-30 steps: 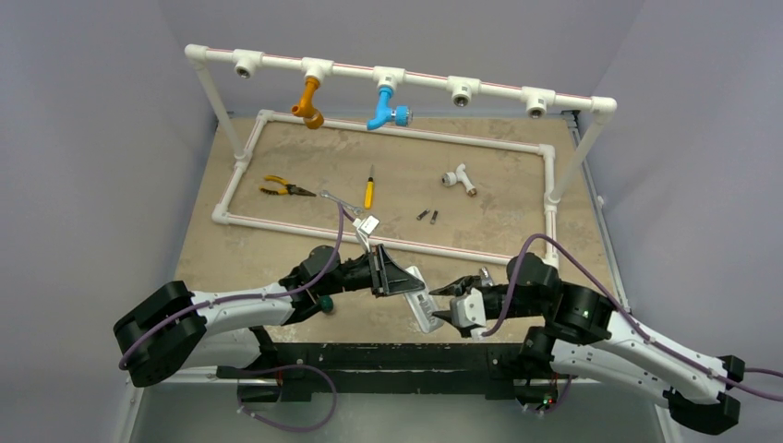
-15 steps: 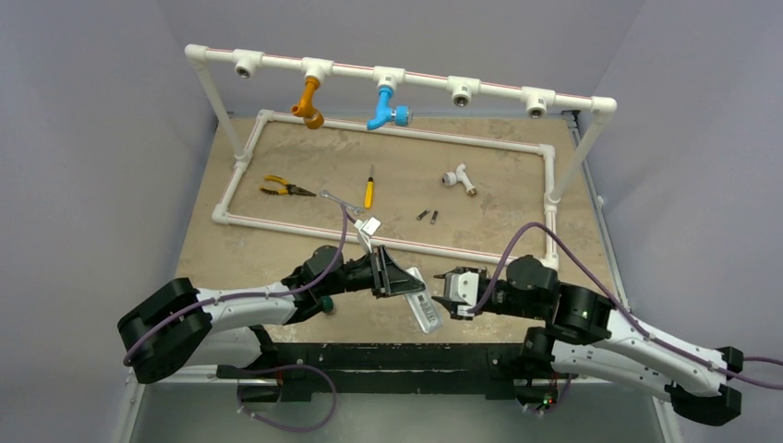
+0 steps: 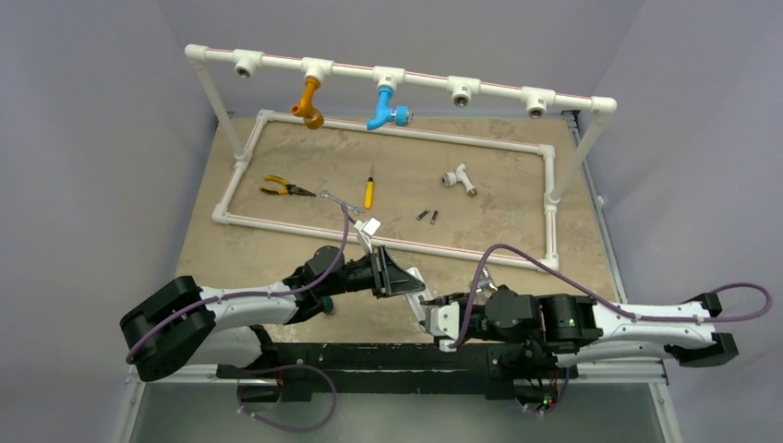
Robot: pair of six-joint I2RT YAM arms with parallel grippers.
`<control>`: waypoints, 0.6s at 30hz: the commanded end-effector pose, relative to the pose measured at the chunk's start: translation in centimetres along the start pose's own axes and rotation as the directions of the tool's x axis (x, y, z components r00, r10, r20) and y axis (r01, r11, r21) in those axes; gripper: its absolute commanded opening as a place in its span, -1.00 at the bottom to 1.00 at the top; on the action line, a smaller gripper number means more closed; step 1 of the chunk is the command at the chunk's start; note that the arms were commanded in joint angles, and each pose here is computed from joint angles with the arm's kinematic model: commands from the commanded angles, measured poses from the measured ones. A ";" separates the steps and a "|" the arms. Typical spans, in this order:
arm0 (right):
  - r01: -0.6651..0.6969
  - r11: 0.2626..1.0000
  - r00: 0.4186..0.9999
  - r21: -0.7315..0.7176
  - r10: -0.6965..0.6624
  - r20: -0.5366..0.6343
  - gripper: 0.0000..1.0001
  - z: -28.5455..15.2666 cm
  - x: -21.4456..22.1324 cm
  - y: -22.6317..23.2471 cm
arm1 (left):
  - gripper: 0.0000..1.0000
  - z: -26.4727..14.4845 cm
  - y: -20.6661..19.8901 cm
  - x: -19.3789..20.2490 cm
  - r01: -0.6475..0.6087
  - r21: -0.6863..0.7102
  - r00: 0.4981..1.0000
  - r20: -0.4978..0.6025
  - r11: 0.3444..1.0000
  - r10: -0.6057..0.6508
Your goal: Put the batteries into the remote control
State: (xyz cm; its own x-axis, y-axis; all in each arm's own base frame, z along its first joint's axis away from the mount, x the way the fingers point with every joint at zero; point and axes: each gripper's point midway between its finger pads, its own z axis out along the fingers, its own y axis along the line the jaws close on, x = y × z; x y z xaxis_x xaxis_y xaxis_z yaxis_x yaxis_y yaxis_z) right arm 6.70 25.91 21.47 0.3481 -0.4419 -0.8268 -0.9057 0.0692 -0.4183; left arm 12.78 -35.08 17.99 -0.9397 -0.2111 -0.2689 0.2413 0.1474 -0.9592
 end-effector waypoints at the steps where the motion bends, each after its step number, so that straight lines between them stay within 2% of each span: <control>1: 0.014 1.000 1.000 0.024 -0.013 -0.023 -0.23 -0.6 -0.5 1.0 | -1.00 0.0 -1.3 -0.5 -0.033 0.060 0.999 0.027 0.998 0.032; 4: 0.055 0.998 0.998 0.003 -0.055 -0.033 -0.18 -0.9 -0.1 1.8 | -1.00 -0.2 -1.3 -0.3 -0.034 0.062 0.999 0.025 0.997 0.033; 9: 0.105 0.994 0.993 -0.013 -0.104 0.056 -0.10 -2.1 0.0 1.9 | -1.00 -0.2 -1.8 0.1 -0.044 0.085 0.999 -0.006 0.995 0.045; 18: 0.193 0.979 0.981 -0.070 -0.192 0.013 -0.08 -1.9 1.3 2.8 | -1.00 0.1 -2.5 0.5 -0.055 0.123 0.997 -0.042 0.991 0.060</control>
State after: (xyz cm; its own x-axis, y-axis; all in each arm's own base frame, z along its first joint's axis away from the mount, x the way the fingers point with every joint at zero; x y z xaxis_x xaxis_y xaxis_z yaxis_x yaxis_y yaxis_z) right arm 4.36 23.76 20.60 0.4756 -0.4223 -0.7717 -0.8581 -0.0294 -0.5127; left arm 12.09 -35.15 17.63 -0.9477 -0.1727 -0.2683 0.2472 0.1344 -0.9596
